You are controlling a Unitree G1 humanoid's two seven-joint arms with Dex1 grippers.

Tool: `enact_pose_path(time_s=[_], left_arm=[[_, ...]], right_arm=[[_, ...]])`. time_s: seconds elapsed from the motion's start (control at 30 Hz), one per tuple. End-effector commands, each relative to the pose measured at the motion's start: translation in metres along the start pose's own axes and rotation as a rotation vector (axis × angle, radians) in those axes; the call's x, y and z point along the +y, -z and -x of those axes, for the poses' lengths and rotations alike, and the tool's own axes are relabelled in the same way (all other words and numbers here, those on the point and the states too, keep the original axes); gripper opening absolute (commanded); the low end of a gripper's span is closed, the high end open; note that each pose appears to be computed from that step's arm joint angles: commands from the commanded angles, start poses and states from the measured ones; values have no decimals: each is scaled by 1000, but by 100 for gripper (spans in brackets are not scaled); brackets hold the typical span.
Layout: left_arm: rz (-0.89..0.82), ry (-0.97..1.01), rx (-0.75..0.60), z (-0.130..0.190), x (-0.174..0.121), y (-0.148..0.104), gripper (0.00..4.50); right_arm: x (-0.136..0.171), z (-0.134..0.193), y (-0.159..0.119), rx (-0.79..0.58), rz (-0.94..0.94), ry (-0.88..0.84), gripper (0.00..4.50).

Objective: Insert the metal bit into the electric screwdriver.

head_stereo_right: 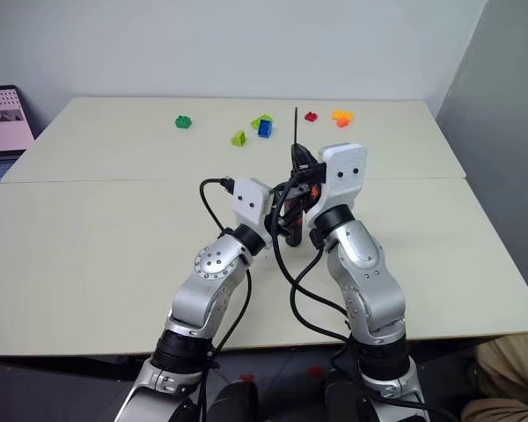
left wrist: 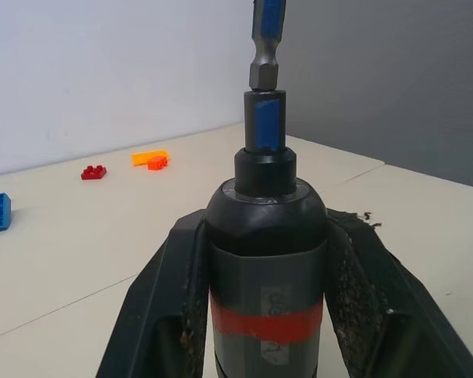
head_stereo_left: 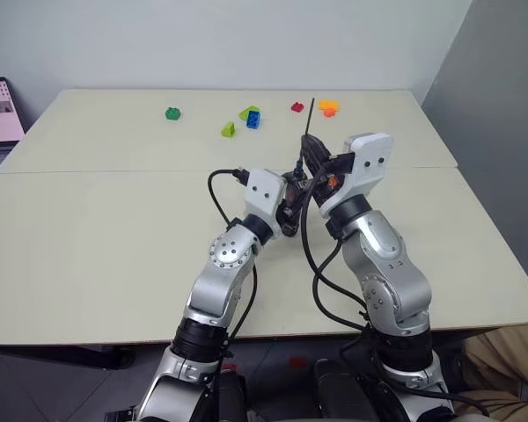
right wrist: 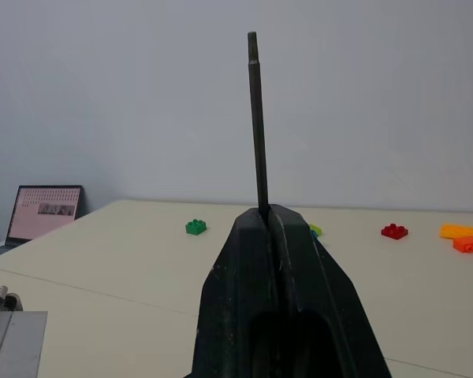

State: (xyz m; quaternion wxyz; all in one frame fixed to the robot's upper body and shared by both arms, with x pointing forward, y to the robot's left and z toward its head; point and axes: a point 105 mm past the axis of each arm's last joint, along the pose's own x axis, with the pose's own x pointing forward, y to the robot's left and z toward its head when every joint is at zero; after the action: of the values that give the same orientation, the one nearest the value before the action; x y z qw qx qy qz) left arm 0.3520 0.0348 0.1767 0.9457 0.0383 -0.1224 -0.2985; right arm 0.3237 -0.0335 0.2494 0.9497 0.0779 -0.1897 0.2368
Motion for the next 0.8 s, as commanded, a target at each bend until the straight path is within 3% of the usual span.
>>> enact_pose_path(time_s=[0.03, 0.8], left_arm=[[-26, -18, -21, 0, 5, -8, 165], [-45, -2, -29, 2, 2, -9, 165]], right_arm=[[3, 1, -6, -18, 1, -9, 0], [1, -4, -18, -15, 10, -9, 0]])
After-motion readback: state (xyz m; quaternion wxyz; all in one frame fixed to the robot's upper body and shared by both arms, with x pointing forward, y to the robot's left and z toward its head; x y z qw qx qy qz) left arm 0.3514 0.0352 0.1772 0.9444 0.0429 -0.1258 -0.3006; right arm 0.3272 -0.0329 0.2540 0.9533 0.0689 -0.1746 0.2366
